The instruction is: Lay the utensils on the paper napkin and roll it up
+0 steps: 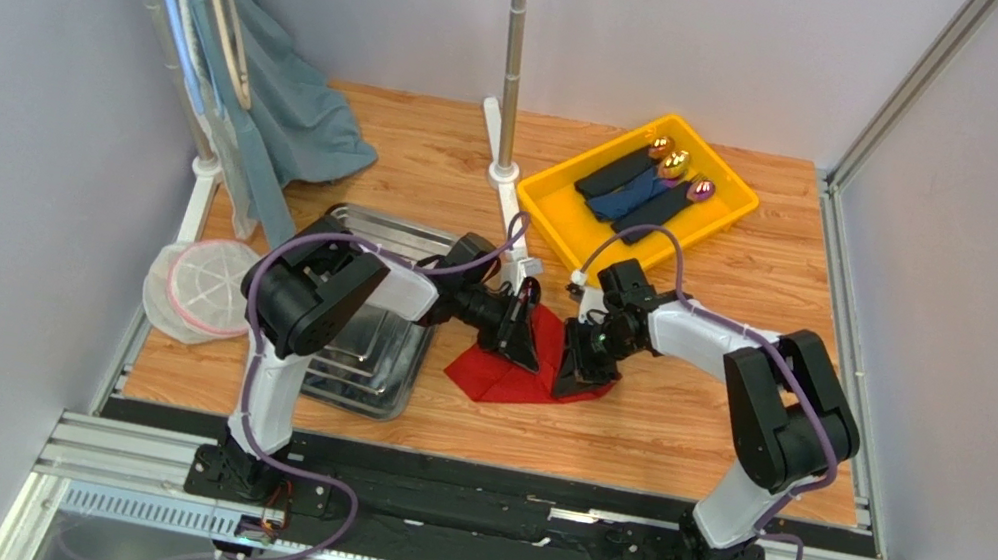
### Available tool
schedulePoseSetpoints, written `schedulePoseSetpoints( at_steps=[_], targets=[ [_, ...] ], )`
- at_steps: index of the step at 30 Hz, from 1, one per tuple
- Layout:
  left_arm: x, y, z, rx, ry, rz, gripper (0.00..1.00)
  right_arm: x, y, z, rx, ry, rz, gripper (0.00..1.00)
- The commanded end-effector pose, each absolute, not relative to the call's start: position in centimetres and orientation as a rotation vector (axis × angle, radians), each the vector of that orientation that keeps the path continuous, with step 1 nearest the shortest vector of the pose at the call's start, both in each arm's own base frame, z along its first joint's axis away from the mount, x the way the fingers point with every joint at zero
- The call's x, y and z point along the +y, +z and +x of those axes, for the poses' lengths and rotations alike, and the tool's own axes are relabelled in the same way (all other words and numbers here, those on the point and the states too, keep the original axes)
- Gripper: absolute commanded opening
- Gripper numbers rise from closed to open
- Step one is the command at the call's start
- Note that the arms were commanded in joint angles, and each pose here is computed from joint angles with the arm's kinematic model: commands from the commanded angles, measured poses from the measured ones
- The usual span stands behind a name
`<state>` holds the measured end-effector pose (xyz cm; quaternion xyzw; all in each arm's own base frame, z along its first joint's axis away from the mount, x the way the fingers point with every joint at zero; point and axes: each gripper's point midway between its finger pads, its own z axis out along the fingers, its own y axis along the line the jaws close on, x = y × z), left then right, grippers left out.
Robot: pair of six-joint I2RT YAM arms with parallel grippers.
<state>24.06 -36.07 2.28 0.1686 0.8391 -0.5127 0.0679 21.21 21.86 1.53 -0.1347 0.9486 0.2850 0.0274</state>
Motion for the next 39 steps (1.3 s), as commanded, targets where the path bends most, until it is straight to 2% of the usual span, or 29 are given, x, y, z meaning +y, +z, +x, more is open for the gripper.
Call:
schedulePoseSetpoints(
  at_steps=[1,15,24,28,31,35,39],
  targets=[
    [-35.9,2.0,25.6,2.501,-1.523,0.484,0.01,22.2,2.8,22.7,2.834,0.85,-0.434,0.11],
    [-35.7,1.7,25.5,2.512,-1.51,0.487,0.0,24.2,3.7,22.0,2.81,0.948,-0.482,0.11],
    [-35.6,1.6,25.5,2.518,-1.496,0.491,0.0,22.7,-0.1,21.7,2.894,0.786,-0.489,0.11],
    [-35.4,1.5,25.4,2.522,-1.49,0.496,0.0,22.9,0.8,21.9,2.869,0.799,-0.505,0.13],
    [-35.3,1.5,25.2,2.526,-1.489,0.499,0.0,23.4,3.8,22.3,2.795,0.874,-0.512,0.21],
    [-35.3,1.4,25.3,2.526,-1.485,0.496,0.0,22.7,7.0,22.3,2.748,0.896,-0.489,0.45],
    [-35.3,1.5,25.2,2.526,-1.488,0.499,0.0,20.1,7.4,22.6,2.772,0.836,-0.384,0.63]
  ],
)
